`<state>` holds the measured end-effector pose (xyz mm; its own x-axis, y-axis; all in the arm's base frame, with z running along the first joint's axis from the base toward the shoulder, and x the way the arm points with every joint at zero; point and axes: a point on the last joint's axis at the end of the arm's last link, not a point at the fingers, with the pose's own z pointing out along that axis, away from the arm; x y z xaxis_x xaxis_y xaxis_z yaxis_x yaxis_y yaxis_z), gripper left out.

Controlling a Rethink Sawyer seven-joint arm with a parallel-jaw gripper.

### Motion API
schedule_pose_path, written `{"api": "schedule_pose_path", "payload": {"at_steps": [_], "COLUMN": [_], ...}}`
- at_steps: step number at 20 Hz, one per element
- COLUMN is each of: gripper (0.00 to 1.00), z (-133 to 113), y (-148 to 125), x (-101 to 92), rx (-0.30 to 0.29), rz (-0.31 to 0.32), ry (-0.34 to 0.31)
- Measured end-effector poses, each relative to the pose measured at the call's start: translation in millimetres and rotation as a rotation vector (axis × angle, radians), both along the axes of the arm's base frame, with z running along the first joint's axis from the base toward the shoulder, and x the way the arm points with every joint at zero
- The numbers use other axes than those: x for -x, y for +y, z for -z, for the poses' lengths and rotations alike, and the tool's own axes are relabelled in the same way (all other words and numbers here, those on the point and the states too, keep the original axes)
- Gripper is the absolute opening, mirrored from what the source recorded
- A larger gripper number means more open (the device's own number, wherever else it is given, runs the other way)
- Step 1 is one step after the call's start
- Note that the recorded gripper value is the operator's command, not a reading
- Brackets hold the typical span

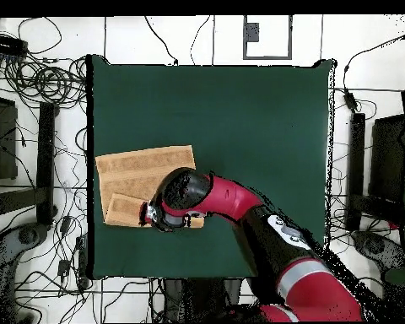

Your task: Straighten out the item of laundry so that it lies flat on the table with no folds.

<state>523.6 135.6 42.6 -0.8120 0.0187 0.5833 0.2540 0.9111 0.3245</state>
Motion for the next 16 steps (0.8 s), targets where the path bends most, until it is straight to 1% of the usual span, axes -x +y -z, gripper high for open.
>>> {"api": "schedule_pose_path", "payload": {"at_steps": [6,10,14,16], "gripper": [1.00,1.00,1.00,1.00], "z": [-13,-20,-14,-6], "y": [-13,-17,-26,-30], "x": [-9.4,-10.5,-8.7,-9.6], "rx": [0.018,0.028,0.073,0.105], "rz": [0.061,0.081,0.057,0.032], "ry": [-0.004,-0.004,-0.024,-0.057]}}
